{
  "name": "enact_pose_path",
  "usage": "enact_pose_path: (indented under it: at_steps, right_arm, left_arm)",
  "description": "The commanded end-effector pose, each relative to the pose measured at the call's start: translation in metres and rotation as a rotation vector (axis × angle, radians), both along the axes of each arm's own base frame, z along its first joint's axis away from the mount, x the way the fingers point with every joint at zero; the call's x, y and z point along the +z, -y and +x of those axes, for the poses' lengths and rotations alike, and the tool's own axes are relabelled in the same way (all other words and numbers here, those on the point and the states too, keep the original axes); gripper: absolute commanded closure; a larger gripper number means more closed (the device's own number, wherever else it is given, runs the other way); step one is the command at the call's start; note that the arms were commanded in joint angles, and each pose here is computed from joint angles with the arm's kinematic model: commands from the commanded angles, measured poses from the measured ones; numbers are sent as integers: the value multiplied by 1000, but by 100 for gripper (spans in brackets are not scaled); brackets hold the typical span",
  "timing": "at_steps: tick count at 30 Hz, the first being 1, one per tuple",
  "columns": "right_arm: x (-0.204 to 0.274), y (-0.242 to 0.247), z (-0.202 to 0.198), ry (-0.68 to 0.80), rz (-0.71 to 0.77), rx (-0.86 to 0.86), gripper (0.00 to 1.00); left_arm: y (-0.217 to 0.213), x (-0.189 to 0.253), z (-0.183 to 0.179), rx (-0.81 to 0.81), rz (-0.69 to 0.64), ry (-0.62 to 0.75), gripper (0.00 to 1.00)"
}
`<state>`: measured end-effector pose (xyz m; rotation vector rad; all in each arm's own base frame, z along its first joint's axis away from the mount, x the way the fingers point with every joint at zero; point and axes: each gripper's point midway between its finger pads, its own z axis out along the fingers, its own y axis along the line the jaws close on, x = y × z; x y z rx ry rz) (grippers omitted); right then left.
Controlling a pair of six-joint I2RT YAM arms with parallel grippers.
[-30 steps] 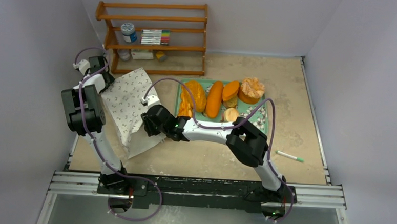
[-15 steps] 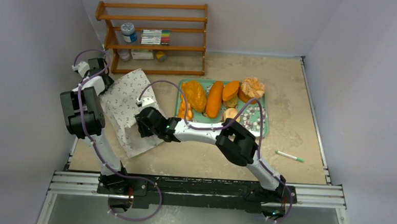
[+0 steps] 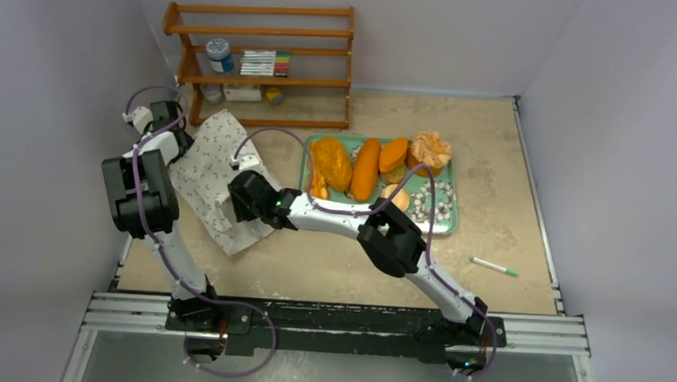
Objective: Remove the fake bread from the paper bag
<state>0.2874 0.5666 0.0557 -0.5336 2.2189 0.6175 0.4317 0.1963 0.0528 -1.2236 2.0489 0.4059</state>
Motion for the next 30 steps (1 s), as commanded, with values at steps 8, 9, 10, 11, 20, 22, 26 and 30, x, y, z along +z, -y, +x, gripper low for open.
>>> enact_pose_path:
  at_steps: [8,9,10,11,20,22,26,30]
  right_arm:
    - [28,-24,31,43,82,46,56]
    - [30,-27,30,46,89,61,56]
    - [31,-29,30,51,96,75,56]
    - [33,-32,30,56,102,90,56]
    - [38,-51,32,72,105,167,57]
    - [37,-51,33,68,105,170,61]
    - [37,-48,33,55,100,173,84]
    - [41,-38,32,54,85,159,97]
  left_arm:
    - [10,2,-11,-42,-22,-26,20]
    - [11,1,-11,-45,-25,-28,20]
    - [12,1,-10,-46,-27,-28,21]
    - [12,0,-10,-47,-28,-28,21]
    - [18,0,-5,-71,-41,-14,21]
    - [20,-1,-4,-76,-44,-12,21]
    - [21,0,-3,-76,-46,-8,21]
    - [18,1,-3,-57,-44,1,21]
